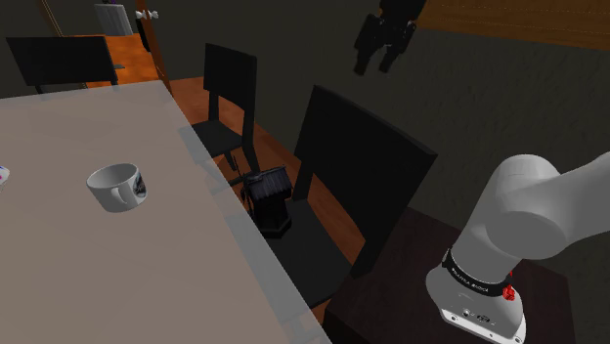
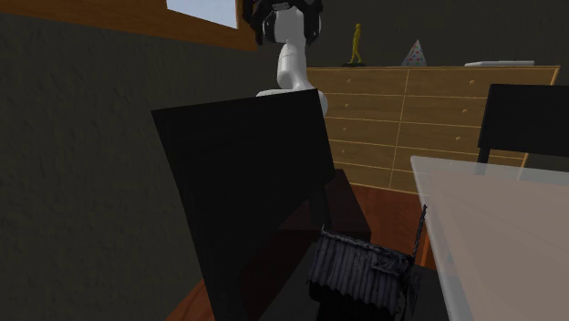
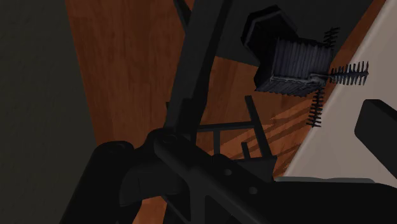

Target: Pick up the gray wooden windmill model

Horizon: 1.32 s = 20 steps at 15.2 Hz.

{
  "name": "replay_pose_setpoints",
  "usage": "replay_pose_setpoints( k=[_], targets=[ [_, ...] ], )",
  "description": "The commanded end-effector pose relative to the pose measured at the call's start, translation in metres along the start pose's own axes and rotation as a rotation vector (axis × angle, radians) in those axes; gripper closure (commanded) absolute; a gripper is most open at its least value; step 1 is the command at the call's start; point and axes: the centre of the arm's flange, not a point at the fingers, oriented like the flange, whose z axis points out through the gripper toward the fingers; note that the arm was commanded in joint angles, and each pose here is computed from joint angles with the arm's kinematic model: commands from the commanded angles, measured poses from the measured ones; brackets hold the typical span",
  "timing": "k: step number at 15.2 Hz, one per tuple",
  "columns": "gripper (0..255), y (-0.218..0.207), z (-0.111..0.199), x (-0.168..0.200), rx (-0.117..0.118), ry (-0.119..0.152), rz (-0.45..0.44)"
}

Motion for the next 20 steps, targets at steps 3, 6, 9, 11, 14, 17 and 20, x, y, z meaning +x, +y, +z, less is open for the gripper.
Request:
replay_pose_setpoints(
  k=[3,6,9,11,14,17,20],
  targets=[
    [0,-0.016,0.021,0.006,-0.011,0.014,0.008],
    [0,-0.039,0.052,0.015,-0.026,0.036,0.02],
    [0,-0.062,0.084,0.025,-0.042,0.058,0.032],
    [0,-0.077,0.105,0.032,-0.053,0.072,0.04],
    [0,-0.099,0.136,0.044,-0.069,0.094,0.052],
    [0,-0.12,0.168,0.056,-0.084,0.116,0.063],
    [0,-0.141,0.2,0.07,-0.1,0.137,0.075]
  ],
)
